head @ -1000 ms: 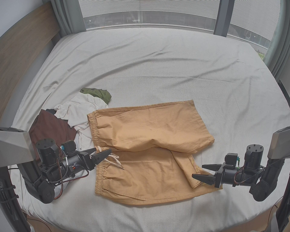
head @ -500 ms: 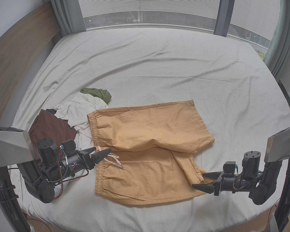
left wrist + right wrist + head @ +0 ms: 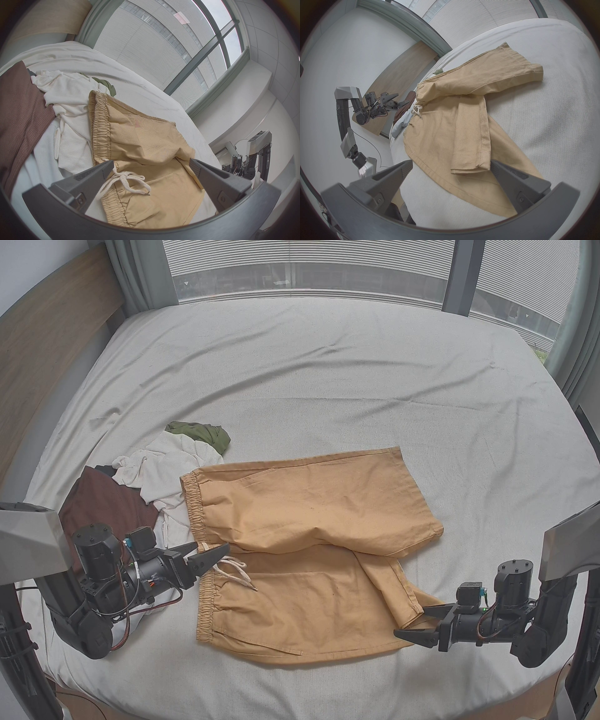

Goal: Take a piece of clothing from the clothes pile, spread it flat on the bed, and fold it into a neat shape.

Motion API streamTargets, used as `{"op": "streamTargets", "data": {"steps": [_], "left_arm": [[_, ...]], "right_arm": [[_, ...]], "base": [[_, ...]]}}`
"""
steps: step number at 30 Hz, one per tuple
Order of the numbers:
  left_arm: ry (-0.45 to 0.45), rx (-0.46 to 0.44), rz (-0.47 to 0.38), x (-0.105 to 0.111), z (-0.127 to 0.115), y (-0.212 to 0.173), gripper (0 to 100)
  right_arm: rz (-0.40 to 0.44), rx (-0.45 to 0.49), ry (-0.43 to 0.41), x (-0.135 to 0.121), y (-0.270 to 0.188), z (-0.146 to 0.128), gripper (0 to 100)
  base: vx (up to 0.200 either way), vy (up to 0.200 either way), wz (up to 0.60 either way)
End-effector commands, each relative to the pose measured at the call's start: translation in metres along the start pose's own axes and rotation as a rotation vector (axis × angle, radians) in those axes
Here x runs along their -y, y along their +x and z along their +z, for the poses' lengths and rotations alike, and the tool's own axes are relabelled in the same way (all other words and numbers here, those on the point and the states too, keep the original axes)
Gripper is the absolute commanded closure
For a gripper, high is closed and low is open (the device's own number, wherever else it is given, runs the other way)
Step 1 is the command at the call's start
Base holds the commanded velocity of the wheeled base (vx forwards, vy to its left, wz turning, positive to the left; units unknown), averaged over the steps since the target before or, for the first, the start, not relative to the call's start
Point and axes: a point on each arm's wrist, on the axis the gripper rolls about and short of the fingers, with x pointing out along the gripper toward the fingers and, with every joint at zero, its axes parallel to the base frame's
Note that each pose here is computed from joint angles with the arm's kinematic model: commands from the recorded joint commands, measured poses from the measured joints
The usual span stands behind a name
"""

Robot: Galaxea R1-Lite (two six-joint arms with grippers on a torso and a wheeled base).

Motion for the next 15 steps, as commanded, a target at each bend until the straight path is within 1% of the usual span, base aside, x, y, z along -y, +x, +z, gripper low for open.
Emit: {"op": "streamTargets", "data": {"steps": [1,9,15], "left_arm": [[0.000,0.003,-0.001,0.000,0.000,0.000,0],[0.002,0.001,-0.002,0.000,0.000,0.001,0],[0.000,0.001,-0.003,0.000,0.000,0.001,0]], "right_arm": [[-0.010,0.001,0.003,0.004,0.003,-0.001,100],[-0.017,0.015,-0.004,0.005,0.005,0.002,100],[-0.068,0.104,-0.029,0.017,-0.003,0.022,100]], "base": [[0.000,0.000,0.00],[0.000,0.000,0.00],[0.000,0.000,0.00]]}}
